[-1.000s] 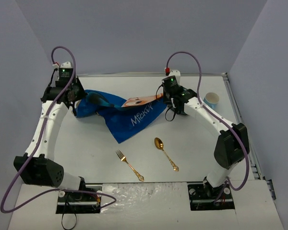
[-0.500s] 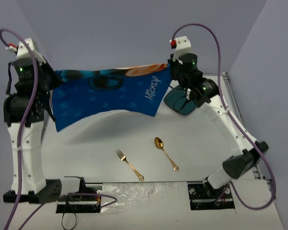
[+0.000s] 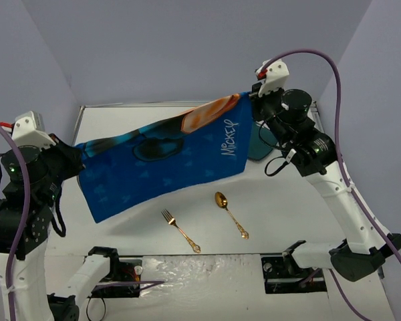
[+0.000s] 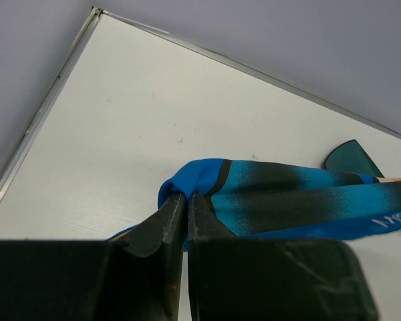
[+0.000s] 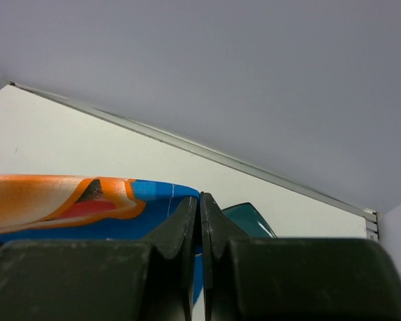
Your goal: Set the dinner table for one person
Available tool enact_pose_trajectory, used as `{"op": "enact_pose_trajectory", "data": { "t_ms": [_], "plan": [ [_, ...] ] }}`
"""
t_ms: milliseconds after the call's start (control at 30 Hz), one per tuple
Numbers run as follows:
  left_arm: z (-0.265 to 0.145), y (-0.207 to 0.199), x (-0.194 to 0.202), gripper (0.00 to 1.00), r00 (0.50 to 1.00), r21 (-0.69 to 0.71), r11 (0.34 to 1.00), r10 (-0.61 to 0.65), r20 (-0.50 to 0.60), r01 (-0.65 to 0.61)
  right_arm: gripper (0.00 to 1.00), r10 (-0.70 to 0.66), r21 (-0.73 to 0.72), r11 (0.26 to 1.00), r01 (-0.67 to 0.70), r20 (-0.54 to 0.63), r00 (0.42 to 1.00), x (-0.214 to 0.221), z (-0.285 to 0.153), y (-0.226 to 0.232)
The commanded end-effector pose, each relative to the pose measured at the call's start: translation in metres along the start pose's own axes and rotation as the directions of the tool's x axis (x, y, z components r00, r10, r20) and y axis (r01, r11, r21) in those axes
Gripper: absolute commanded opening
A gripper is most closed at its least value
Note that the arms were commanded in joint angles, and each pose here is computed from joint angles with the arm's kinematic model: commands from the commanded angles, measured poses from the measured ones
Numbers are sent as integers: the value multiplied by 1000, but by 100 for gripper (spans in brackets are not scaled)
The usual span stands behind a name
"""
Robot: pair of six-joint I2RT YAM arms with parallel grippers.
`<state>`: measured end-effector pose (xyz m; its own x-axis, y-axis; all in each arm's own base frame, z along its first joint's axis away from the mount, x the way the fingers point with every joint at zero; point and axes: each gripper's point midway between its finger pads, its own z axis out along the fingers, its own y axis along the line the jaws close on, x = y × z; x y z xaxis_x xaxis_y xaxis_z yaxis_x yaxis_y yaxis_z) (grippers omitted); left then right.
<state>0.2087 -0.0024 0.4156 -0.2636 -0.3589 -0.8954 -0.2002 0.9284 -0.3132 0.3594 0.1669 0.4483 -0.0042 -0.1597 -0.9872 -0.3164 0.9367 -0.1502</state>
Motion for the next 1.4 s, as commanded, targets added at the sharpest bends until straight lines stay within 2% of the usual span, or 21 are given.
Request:
{"op": "enact_pose_trajectory", "data": {
  "t_ms": [0, 167, 233, 300, 433, 733, 1133, 1233, 1267, 1300, 1367],
  "plan": [
    [36, 31, 10, 0, 1000, -192, 981, 24, -15, -27, 0, -7, 78, 997, 2, 53, 999, -7, 31, -12],
    [104, 48, 58, 0, 995, -302, 953, -32, -97, 1, 0, 6, 32, 999, -5, -42, 999, 60, 102, 14],
    [131, 64, 90, 0, 987, -371, 929, -49, -152, -11, 0, 14, 11, 1000, -13, -65, 998, 82, 123, 24],
    [154, 71, 100, 0, 988, -404, 915, -71, -135, 11, 0, 8, -3, 1000, -9, -103, 995, 114, 148, 34],
    [183, 81, 115, 0, 987, -440, 897, -95, -133, 27, 0, 0, -23, 1000, -3, -143, 990, 148, 179, 47],
    [206, 92, 109, 0, 991, -462, 887, -63, -117, 2, 0, 13, -71, 997, -23, -133, 991, 157, 218, 66],
    [263, 142, 124, 0, 981, -546, 838, -127, -147, 27, 0, 3, -74, 997, -13, -134, 991, 189, 283, 82],
    [276, 143, 119, 0, 983, -537, 844, -111, -145, 16, 7, 5, -81, 997, -15, -125, 992, 196, 297, 88],
    [281, 144, 118, 3, 983, -533, 846, -106, -147, 12, 12, 12, -77, 997, -22, -122, 992, 199, 303, 90],
    [283, 143, 114, 4, 985, -529, 848, -101, -139, 12, 19, 14, -76, 997, -24, -133, 991, 207, 306, 92],
    [295, 147, 111, 14, 985, -533, 846, -77, -152, -16, 46, 29, -59, 998, -37, -130, 991, 211, 313, 90]
  ]
}}
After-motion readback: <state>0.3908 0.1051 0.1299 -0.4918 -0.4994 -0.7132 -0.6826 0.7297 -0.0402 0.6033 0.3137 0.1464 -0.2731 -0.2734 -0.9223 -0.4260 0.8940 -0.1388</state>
